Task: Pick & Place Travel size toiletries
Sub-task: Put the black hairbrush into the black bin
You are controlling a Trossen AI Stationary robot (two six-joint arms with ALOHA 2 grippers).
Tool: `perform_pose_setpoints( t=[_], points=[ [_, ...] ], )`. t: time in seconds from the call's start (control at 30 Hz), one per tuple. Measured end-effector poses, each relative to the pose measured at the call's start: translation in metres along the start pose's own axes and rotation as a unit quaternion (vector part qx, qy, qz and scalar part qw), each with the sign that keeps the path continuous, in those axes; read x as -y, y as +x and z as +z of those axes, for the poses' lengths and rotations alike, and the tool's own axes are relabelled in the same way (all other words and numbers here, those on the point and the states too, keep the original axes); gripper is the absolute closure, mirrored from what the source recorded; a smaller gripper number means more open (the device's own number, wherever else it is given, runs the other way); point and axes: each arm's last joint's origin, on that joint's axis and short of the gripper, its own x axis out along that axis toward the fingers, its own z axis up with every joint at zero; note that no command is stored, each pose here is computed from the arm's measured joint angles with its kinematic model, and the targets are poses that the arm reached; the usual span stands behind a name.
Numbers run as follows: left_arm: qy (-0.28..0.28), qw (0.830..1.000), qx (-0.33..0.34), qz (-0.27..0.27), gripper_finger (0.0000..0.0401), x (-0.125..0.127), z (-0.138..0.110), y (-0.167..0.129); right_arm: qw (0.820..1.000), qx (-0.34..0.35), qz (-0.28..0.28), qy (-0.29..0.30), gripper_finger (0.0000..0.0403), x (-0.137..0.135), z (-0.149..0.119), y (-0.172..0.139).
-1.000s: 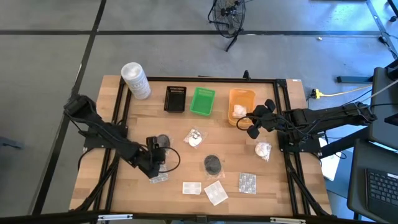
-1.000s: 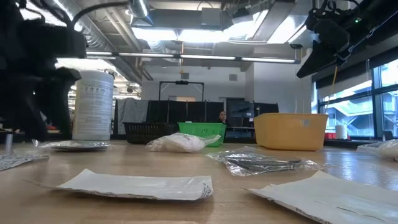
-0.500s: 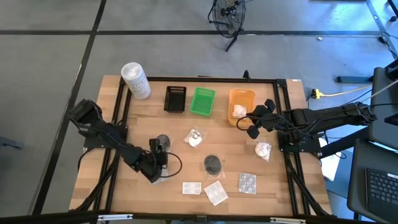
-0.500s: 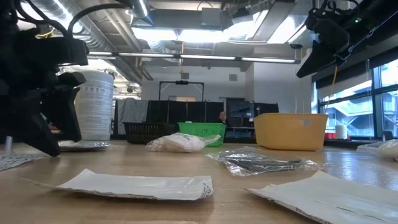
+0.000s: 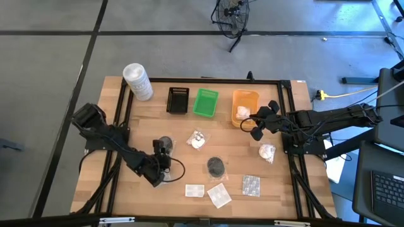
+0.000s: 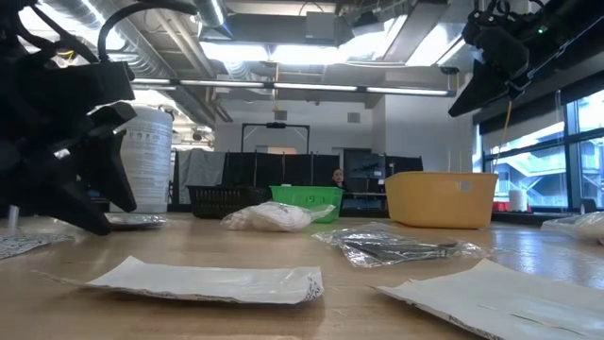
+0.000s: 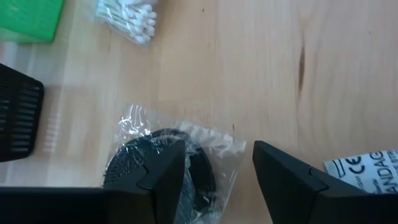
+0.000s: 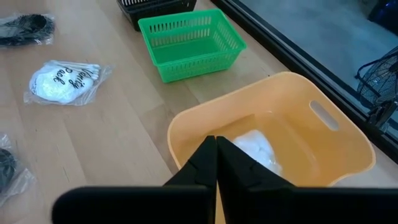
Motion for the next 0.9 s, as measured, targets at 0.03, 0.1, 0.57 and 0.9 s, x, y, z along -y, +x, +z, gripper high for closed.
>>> perform_pose_setpoints(
  t=[0.03, 0.1, 0.57, 0.9],
  points=[
    [0.001, 1.000, 0.002, 0.003, 0.0216, 0.0005, -0.0003, 0.0003, 1.000, 0.002, 0.001, 0.001, 0.0398, -0.0002, 0.0004, 0.0000],
    [0.008, 1.000, 0.001, 0.008, 0.0222, 0.0009, -0.0010, 0.0012, 1.000, 0.003, 0.001, 0.002, 0.0394, -0.0003, 0.0007, 0.0000],
    [0.023, 1.000, -0.014, -0.003, 0.0278, 0.0031, -0.0035, 0.0038, 1.000, 0.003, 0.006, 0.003, 0.0387, -0.0007, 0.0009, 0.0000],
    [0.031, 0.999, -0.023, -0.001, 0.0325, 0.0023, -0.0055, 0.0041, 1.000, 0.002, 0.007, 0.002, 0.0393, -0.0008, 0.0009, 0.0000]
  ],
)
